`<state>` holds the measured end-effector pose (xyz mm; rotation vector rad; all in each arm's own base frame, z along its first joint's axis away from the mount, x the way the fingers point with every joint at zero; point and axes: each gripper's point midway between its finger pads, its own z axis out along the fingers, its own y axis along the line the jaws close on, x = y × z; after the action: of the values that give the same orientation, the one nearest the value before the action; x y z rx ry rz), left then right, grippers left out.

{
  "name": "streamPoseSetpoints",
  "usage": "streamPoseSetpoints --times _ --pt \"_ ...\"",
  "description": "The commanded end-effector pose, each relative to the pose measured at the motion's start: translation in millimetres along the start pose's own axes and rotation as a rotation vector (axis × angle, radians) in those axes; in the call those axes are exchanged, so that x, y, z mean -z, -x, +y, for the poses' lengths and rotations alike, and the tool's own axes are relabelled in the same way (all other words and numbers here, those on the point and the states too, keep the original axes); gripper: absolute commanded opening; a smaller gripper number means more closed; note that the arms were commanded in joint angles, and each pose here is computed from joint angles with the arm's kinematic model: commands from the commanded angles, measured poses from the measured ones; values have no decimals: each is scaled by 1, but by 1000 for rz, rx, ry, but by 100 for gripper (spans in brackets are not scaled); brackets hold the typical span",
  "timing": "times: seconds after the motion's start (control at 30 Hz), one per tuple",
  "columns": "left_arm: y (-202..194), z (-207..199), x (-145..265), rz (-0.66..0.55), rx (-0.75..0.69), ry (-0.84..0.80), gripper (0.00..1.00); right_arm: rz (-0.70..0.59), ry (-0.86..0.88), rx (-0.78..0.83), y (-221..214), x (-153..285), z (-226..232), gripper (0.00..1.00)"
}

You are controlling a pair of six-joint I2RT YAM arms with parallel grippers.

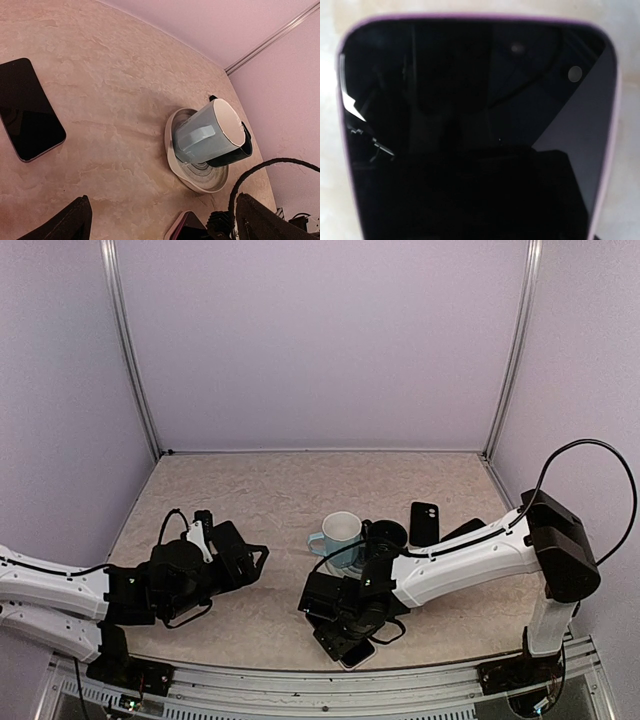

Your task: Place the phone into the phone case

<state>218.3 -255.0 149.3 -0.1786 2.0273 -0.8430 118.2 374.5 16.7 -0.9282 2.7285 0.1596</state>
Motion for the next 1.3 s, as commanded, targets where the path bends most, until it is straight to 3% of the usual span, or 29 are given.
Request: streamPoseSetpoints --times 0.0,0.2,0.4,0.67,0.83,1.07,1.13,1.27 --pt "3 -4 -1 3 -15 -9 99 -56 -11 0 7 -8 -5 43" --pt "-2 -9 -7 36 -12 -53 95 -223 52 -8 26 5 -4 35" --pt "-17 -11 -16 117 29 -206 98 -390 64 -2 47 24 -9 35" --pt "-83 -23 -44 391 22 -292 99 -410 33 -18 51 27 -17 33" --pt "-78 -45 -42 378 17 -413 99 -478 40 -26 59 39 -19 33" --pt "-99 -51 -60 484 35 -442 99 -523 44 -4 66 44 -14 32" --pt "-104 -44 -65 506 56 -435 96 -541 54 6 68 48 -11 32" --pt "-101 -49 -67 500 75 -473 82 -564 65 19 70 52 -7 33"
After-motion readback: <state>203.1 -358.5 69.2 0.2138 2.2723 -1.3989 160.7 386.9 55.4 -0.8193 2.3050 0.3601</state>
